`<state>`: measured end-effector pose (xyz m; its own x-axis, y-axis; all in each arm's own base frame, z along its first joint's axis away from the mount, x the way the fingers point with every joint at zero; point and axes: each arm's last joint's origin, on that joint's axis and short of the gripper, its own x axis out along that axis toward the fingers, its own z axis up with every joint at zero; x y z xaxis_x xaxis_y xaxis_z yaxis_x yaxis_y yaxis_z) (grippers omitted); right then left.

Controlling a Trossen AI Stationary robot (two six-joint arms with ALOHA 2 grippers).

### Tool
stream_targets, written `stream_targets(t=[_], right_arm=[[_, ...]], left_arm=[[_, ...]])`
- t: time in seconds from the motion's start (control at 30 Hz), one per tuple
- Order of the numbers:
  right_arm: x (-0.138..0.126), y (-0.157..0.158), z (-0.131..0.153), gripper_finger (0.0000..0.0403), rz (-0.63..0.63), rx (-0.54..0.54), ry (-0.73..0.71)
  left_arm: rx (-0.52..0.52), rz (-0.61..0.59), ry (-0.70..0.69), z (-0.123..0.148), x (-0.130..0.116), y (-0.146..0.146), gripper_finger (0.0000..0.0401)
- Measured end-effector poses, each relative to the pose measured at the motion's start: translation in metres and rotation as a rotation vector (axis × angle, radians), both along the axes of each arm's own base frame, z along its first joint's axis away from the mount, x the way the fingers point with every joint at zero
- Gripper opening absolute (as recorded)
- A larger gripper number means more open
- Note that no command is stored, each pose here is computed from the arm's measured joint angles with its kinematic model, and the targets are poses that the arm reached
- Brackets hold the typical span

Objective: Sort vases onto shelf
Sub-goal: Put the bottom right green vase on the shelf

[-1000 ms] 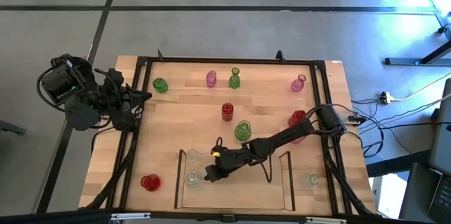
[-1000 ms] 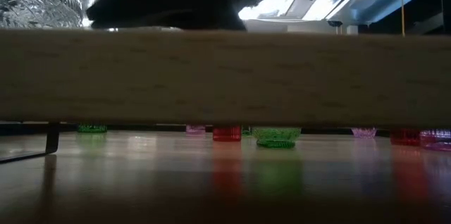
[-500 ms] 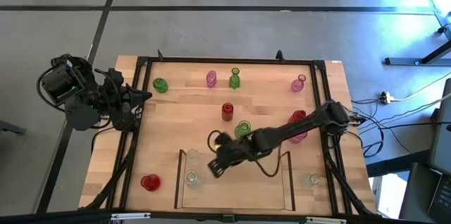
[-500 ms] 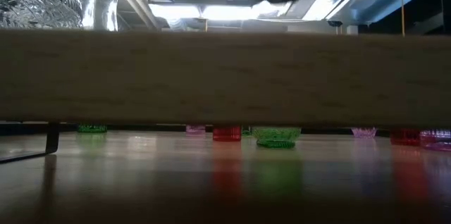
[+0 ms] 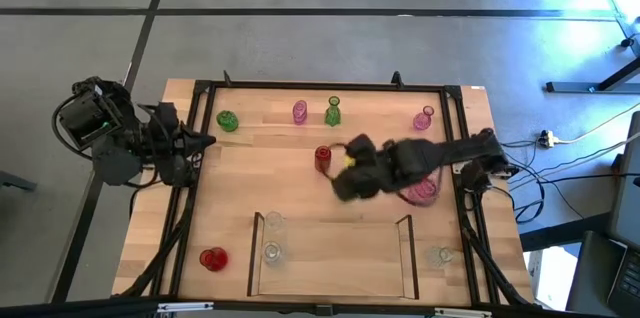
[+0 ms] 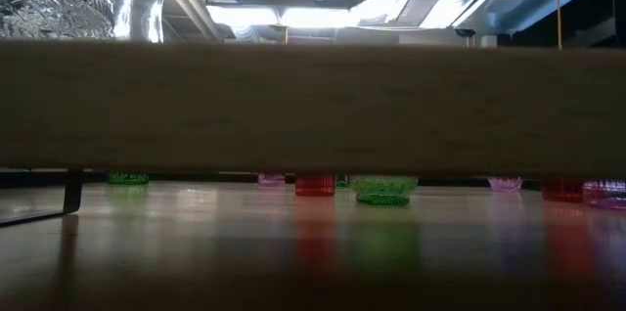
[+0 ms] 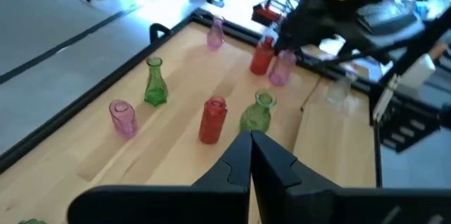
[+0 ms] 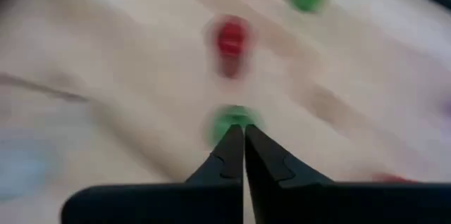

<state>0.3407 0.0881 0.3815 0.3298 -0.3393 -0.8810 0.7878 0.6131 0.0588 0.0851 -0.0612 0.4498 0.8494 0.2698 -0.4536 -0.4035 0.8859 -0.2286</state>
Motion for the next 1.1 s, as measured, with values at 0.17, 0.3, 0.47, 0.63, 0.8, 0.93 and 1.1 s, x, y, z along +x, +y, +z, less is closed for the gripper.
stream_targets(t=[0.17, 0.3, 0.47, 0.63, 0.8, 0.93, 1.1], right_arm=[[0.016, -0.030, -0.015, 0.0045, -0.045, 0.059, 0.008], [0.023, -0.055, -0.036, 0.0126, -0.076, 0.141, 0.082], [0.022, -0.070, -0.062, 0.0209, -0.105, 0.221, 0.194], [0.021, -0.066, -0.072, 0.0222, -0.076, 0.266, 0.237], [0.021, -0.061, -0.074, 0.0205, -0.060, 0.267, 0.240], [0.023, -0.060, -0.074, 0.0190, -0.056, 0.276, 0.216], [0.026, -0.059, -0.075, 0.0182, -0.051, 0.293, 0.201]], left_arm=[[0.008, -0.033, 0.027, -0.001, 0.000, -0.001, 0.0000], [0.008, -0.032, 0.027, -0.001, 0.000, -0.001, 0.0000], [0.000, -0.030, 0.024, -0.001, 0.000, -0.001, 0.0000], [-0.006, -0.030, 0.020, 0.000, 0.000, -0.001, 0.0000], [-0.007, -0.028, 0.015, 0.000, 0.000, -0.001, 0.0000], [-0.003, -0.024, 0.011, 0.000, 0.000, -0.001, 0.0000], [-0.003, -0.023, 0.011, 0.000, 0.000, -0.001, 0.0000]])
